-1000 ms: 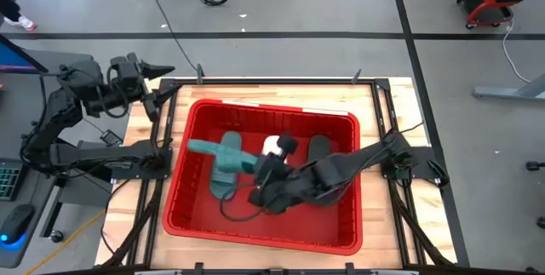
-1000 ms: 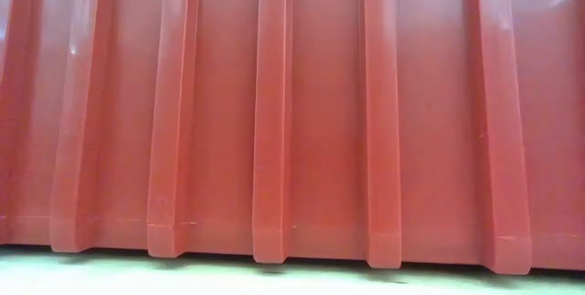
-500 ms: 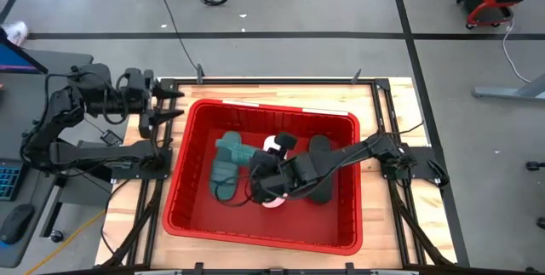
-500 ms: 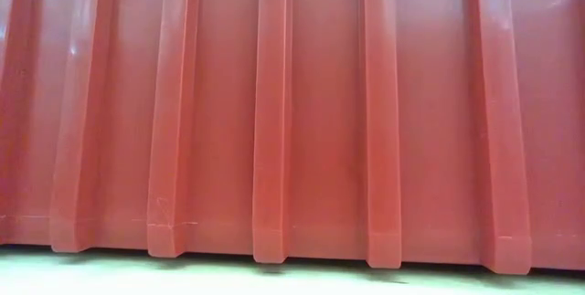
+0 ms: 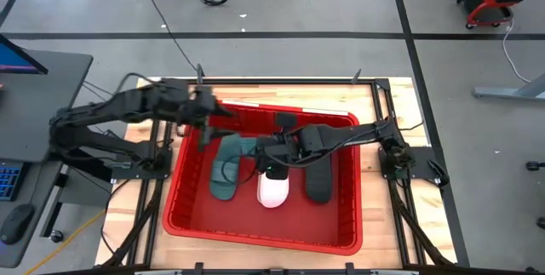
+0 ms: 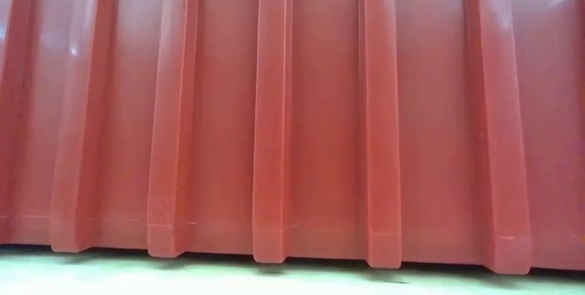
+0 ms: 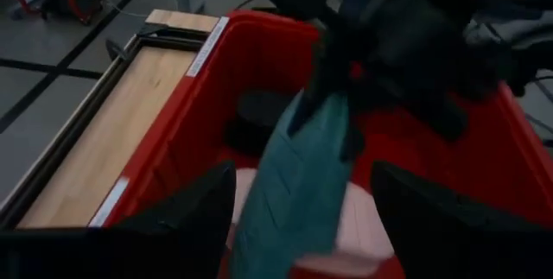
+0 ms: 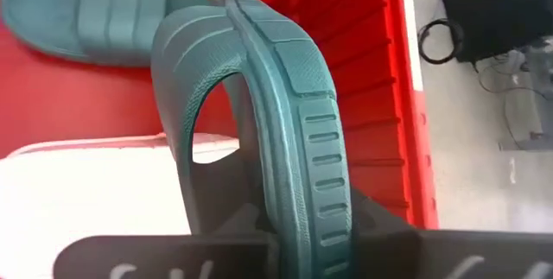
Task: Pick and place slides into bin
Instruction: Stack the green slide on top of the green slide in the red bin
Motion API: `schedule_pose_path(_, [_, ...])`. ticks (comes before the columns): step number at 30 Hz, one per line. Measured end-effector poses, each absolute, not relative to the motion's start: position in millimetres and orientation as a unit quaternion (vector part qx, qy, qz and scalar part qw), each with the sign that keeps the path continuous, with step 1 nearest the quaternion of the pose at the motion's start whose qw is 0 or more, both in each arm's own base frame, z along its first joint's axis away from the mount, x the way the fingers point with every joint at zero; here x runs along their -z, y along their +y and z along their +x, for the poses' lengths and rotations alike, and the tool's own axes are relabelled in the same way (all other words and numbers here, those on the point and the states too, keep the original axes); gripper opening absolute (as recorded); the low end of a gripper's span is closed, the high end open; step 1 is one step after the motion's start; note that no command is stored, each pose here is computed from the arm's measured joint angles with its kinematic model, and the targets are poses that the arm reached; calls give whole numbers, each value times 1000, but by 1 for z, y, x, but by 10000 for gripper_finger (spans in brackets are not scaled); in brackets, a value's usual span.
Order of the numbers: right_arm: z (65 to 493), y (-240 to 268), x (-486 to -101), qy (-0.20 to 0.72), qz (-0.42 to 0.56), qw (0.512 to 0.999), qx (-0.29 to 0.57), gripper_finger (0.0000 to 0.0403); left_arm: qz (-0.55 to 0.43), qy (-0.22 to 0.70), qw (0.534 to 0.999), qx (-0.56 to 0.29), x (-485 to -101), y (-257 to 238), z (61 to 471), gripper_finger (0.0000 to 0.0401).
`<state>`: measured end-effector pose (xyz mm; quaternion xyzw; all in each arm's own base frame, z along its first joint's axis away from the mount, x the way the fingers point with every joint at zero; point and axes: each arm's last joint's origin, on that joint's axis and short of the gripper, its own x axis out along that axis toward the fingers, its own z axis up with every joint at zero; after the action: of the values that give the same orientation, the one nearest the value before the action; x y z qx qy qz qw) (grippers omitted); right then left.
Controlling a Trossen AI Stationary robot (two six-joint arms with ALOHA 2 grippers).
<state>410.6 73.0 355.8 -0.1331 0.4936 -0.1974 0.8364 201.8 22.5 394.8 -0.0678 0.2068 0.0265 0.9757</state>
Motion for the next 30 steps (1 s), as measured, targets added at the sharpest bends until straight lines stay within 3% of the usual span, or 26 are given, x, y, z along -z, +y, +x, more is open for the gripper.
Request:
schedule_pose_path(9, [403,70,-367,486,-131,842,193,38,-53,237,970,-7,-367,20,258,270])
schedule_pose_path(14, [402,67,-368,490,-143,840,185,38,-46,207,977,15,-359,10,286,270])
schedule_pose_path(22, [402,69,-368,494,-149,839,171,38,-40,234,971,16,-336,7,311,264])
schedule_pose_path(26, [402,69,-368,498,-147,839,164,47,-28,235,971,18,-334,7,314,221])
schedule_pose_path(30, [402,69,-368,500,-143,839,157,70,10,237,971,24,-333,7,314,137])
